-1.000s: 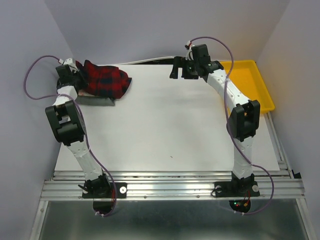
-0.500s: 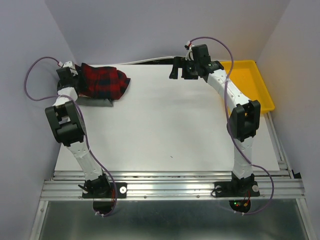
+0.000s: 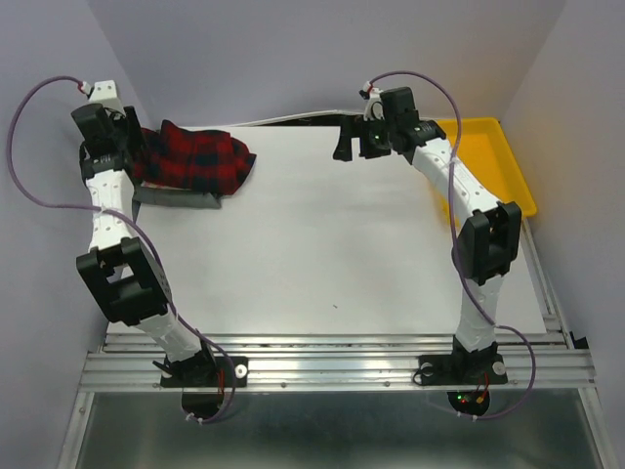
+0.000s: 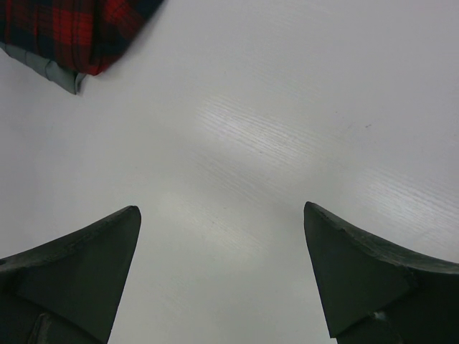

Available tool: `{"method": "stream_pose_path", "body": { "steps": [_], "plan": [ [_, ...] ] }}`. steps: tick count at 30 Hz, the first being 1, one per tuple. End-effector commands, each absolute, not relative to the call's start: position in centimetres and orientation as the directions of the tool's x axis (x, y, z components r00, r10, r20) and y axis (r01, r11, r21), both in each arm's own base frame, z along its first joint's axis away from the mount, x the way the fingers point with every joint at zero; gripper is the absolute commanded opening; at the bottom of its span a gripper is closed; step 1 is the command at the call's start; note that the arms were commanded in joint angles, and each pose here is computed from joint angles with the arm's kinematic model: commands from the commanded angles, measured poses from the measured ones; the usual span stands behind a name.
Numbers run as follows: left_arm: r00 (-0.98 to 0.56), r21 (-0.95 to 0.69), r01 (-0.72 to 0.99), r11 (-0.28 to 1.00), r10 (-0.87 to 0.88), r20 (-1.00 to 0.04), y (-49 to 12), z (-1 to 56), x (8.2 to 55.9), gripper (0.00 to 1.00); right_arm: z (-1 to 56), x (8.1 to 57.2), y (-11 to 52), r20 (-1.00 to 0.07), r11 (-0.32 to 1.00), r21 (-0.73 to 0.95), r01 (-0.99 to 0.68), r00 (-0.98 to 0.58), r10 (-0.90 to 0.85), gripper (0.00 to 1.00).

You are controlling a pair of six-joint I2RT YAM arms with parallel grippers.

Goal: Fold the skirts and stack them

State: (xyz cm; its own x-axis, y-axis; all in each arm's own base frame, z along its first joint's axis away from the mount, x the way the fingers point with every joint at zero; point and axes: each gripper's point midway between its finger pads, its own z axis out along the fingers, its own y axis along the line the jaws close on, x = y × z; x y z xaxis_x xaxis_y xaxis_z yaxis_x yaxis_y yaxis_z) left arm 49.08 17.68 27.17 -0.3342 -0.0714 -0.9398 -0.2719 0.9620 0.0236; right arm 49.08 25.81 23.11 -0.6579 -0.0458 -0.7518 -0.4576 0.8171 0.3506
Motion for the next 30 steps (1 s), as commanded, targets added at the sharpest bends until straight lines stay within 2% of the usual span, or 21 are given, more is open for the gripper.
{"method": "stream_pose_path", "body": {
  "steps": [1,6,8,9,11,13,18,26,29,30],
  "plan": [
    [-0.32,0.121,-0.148,0.982,0.068,-0.945,15.5,30.2,50.0,0.6,24.6,47.2,25.6,-0.779,0.78,0.321,-0.537,-0.619,-0.105,1.0],
    [-0.349,0.106,-0.043,0.993,0.085,-0.933,12.5,29.8,53.1,0.4,23.8,46.3,25.5,-0.768,0.766,0.321,-0.557,-0.627,-0.134,1.0],
    [-0.399,0.072,-0.005,0.997,0.065,-0.915,11.9,27.3,54.5,0.35,23.3,46.0,25.4,-0.759,0.767,0.321,-0.555,-0.635,-0.141,1.0],
    [-0.385,0.067,-0.005,0.998,0.06,-0.921,11.9,28.0,55.2,0.33,23.1,45.9,25.3,-0.757,0.769,0.319,-0.553,-0.638,-0.145,1.0],
    [-0.432,0.013,0.005,1.0,0.014,-0.902,11.7,25.5,56.5,0.29,22.6,45.7,25.1,-0.749,0.773,0.32,-0.548,-0.646,-0.148,1.0],
    [-0.43,-0.005,0.0,1.0,-0.004,-0.903,11.8,25.3,57.5,0.28,22.4,45.7,24.6,-0.745,0.779,0.319,-0.54,-0.651,-0.147,1.0],
    [-0.485,-0.034,-0.091,0.995,-0.074,-0.871,13.7,20.4,59.2,0.27,21.5,45.4,23.7,-0.73,0.795,0.315,-0.519,-0.668,-0.147,1.0],
    [-0.562,0.091,-0.25,0.964,-0.068,-0.824,19.5,14.1,59.5,0.3,21.2,44.1,22.3,-0.721,0.813,0.289,-0.506,-0.674,-0.163,1.0],
    [-0.569,0.099,-0.245,0.964,-0.061,-0.82,20.1,13.9,59.2,0.37,21.6,43.4,21.9,-0.726,0.814,0.278,-0.51,-0.667,-0.17,1.0],
    [-0.568,0.099,-0.238,0.966,-0.056,-0.821,20.0,14.0,59.2,0.44,21.6,43.3,21.8,-0.725,0.815,0.277,-0.509,-0.667,-0.171,1.0]
  ]
}}
